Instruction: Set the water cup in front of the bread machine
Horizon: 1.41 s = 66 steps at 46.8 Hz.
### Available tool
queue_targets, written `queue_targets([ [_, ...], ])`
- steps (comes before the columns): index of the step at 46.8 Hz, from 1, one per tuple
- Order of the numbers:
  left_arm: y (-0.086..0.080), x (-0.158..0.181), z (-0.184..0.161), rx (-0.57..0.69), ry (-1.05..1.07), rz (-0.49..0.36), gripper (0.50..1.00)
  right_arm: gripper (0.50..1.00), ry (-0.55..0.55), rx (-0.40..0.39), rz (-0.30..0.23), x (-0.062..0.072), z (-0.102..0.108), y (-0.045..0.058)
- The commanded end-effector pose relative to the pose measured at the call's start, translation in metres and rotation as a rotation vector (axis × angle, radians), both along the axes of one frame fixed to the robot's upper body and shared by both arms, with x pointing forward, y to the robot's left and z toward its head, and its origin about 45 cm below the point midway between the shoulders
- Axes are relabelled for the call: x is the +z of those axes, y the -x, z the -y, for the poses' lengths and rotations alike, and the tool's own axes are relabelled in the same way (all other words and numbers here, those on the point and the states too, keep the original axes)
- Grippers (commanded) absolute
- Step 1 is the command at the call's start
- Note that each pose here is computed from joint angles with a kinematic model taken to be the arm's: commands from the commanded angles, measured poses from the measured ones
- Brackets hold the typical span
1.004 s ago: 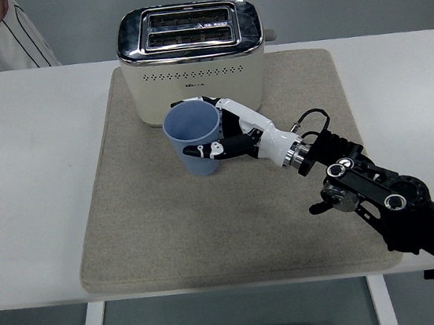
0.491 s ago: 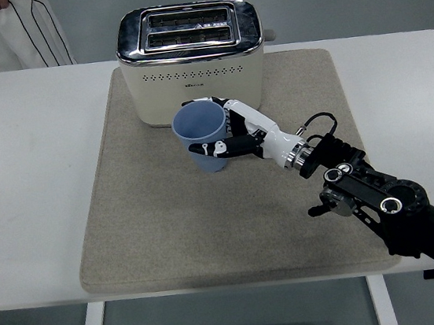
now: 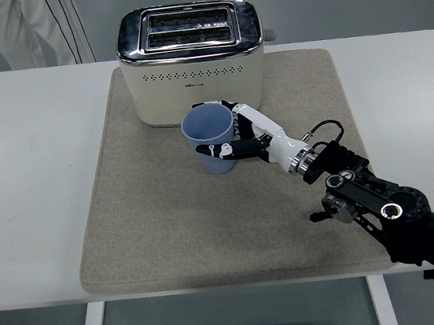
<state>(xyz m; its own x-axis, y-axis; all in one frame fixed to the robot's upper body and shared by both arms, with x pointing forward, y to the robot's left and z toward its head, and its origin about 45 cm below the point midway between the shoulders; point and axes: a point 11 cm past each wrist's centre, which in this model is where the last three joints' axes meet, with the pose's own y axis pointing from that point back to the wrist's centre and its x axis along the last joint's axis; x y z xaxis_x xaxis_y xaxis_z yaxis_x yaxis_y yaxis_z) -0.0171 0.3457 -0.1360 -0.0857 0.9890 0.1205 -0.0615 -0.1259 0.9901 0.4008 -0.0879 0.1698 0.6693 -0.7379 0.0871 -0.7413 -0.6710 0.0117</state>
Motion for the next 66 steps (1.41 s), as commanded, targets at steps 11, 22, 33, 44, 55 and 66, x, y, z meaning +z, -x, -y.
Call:
queue_targets([
  [11,0.0000,0.0000,0.0000,0.000,0.000,0.000,1.000,0.901,-0.009,-0.005,-0.005,-0.0002,0.0008,-0.0001],
  [22,0.0000,0.0000,0.0000,0.000,0.000,0.000,1.000,0.926,-0.012,-0.009,-0.008,-0.0009,0.0016,0.0001],
  [33,0.0000,0.0000,0.0000,0.000,0.000,0.000,1.000,0.926,-0.016,0.002,-0.011,-0.0006,0.0004,0.0009],
  [44,0.0000,0.0000,0.0000,0.000,0.000,0.000,1.000,0.926,-0.021,0.002,-0.009,-0.0004,0.0006,0.0012],
  [55,0.0000,0.0000,0.0000,0.000,0.000,0.000,1.000,0.928,-0.026,0.007,-0.006,0.0008,-0.0003,0.0017],
  [66,0.0000,0.0000,0.0000,0.000,0.000,0.000,1.000,0.928,-0.038,0.026,-0.013,0.0012,-0.0013,0.0028],
])
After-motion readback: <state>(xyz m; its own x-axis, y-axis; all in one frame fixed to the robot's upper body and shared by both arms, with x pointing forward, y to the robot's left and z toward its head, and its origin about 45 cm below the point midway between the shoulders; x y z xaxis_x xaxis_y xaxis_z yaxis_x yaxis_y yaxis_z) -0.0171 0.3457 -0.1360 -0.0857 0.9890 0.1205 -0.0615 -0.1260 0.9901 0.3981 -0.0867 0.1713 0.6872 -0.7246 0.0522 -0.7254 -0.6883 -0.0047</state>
